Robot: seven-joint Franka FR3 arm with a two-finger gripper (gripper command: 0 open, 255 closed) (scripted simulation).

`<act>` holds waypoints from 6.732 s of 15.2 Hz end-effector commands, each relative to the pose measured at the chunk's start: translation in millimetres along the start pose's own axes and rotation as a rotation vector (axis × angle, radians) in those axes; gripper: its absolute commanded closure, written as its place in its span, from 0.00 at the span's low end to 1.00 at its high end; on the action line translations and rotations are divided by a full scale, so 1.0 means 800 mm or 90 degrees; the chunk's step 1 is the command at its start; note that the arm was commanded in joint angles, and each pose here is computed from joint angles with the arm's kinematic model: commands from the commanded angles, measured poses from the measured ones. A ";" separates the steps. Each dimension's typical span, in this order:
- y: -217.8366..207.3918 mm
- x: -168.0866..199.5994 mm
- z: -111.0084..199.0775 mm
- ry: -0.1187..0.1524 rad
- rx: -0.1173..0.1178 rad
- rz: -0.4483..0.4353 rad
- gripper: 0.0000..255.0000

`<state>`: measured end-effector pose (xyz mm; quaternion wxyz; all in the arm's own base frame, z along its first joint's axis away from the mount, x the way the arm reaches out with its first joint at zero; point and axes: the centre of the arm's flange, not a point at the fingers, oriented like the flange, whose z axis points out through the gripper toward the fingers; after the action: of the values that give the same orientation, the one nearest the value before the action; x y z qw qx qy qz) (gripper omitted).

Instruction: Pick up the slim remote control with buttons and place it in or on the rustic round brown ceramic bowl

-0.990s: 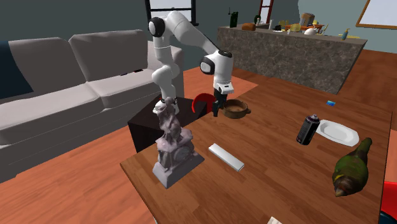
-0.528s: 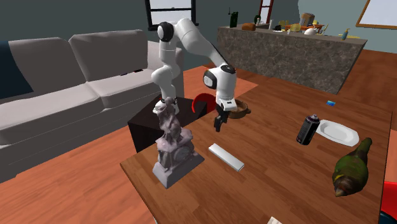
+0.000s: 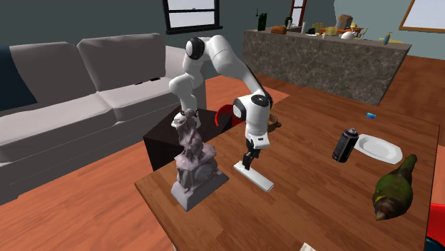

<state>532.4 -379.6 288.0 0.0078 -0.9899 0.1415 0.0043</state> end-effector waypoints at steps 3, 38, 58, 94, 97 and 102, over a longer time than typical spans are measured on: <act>0.020 0.018 0.033 0.001 0.003 0.008 0.00; 0.019 0.018 -0.010 0.001 0.003 0.008 1.00; -0.029 0.000 -0.120 0.001 0.003 0.008 1.00; -0.506 -0.168 -0.085 0.001 0.003 0.008 1.00; -0.506 -0.168 -0.065 0.001 0.003 0.008 1.00; -0.506 -0.168 -0.032 0.001 0.003 0.008 1.00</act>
<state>516.5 45.4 326.2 0.0095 -0.9890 0.1477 0.0035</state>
